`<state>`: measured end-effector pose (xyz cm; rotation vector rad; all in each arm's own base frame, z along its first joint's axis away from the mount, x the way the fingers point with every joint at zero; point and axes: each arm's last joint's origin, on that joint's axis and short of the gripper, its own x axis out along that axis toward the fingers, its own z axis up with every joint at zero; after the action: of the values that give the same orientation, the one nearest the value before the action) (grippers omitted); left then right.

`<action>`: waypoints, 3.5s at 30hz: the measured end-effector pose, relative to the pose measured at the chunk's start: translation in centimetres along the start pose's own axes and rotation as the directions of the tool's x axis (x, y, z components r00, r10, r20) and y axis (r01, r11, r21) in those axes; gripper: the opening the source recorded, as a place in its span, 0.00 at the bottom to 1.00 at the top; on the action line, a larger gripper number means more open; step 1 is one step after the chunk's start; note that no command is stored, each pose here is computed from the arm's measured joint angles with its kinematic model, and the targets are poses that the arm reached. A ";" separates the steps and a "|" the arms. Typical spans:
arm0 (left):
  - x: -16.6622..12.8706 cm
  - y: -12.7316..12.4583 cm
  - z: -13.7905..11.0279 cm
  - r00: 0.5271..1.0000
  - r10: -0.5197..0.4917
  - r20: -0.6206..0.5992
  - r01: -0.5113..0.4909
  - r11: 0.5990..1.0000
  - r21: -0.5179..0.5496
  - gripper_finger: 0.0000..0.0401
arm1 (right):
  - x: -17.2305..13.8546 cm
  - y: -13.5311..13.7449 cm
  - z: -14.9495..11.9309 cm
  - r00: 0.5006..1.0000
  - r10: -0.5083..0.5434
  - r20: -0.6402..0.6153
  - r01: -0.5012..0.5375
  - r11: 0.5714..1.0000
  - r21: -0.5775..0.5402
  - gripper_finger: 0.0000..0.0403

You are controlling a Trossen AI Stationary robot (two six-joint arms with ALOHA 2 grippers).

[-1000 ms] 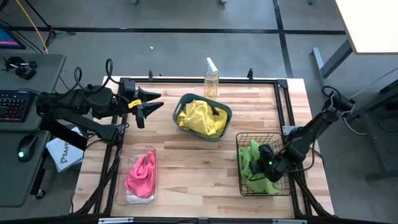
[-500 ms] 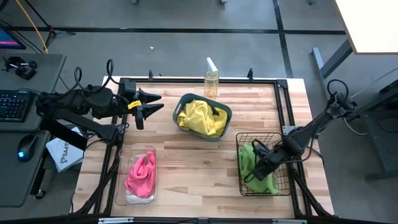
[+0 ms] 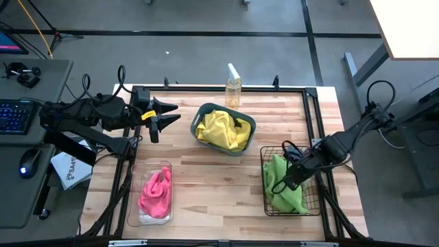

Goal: Sort microfiber towel by color & place in baskets
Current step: Return to Home Position

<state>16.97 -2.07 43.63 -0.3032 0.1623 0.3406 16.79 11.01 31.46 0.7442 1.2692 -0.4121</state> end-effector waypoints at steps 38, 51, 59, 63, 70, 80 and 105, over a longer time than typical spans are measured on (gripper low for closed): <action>1.2 -1.0 -2.9 0.964 -0.251 -0.083 0.264 0.921 0.286 0.20 | -9.1 -0.8 2.4 0.881 0.162 0.445 -0.101 0.982 -0.158 0.00; 2.4 5.7 -17.6 0.961 -0.231 0.150 0.227 0.973 0.044 0.00 | -9.4 -1.0 4.0 0.863 0.151 0.482 -0.093 0.986 -0.141 0.00; 0.9 8.9 -21.9 0.927 -0.211 0.309 0.235 0.971 -0.042 0.00 | -9.4 -1.6 5.3 0.868 0.133 0.479 -0.090 0.990 -0.111 0.00; 0.6 9.9 -23.8 0.929 -0.190 0.317 0.229 0.969 -0.090 0.00 | -9.5 -1.5 5.3 0.866 0.140 0.480 -0.074 0.985 -0.153 0.00; -0.1 10.1 -23.3 0.914 -0.180 0.364 0.234 0.966 -0.110 0.00 | -9.4 -1.1 4.5 0.874 0.169 0.455 -0.053 0.965 -0.256 0.00; 0.2 10.3 -24.0 0.941 -0.160 0.299 0.193 0.978 -0.083 0.00 | -2.6 -4.0 2.3 0.856 0.333 0.396 -0.223 0.928 -0.298 0.00; 0.2 10.3 -24.1 0.943 -0.160 0.291 0.189 0.979 -0.072 0.00 | 7.7 -15.2 1.8 0.188 0.693 0.696 -0.373 0.706 -0.602 0.00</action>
<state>10.98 -0.45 18.17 -0.3606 -0.1653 0.2129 10.16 -0.01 20.13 0.5042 -0.0806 0.0430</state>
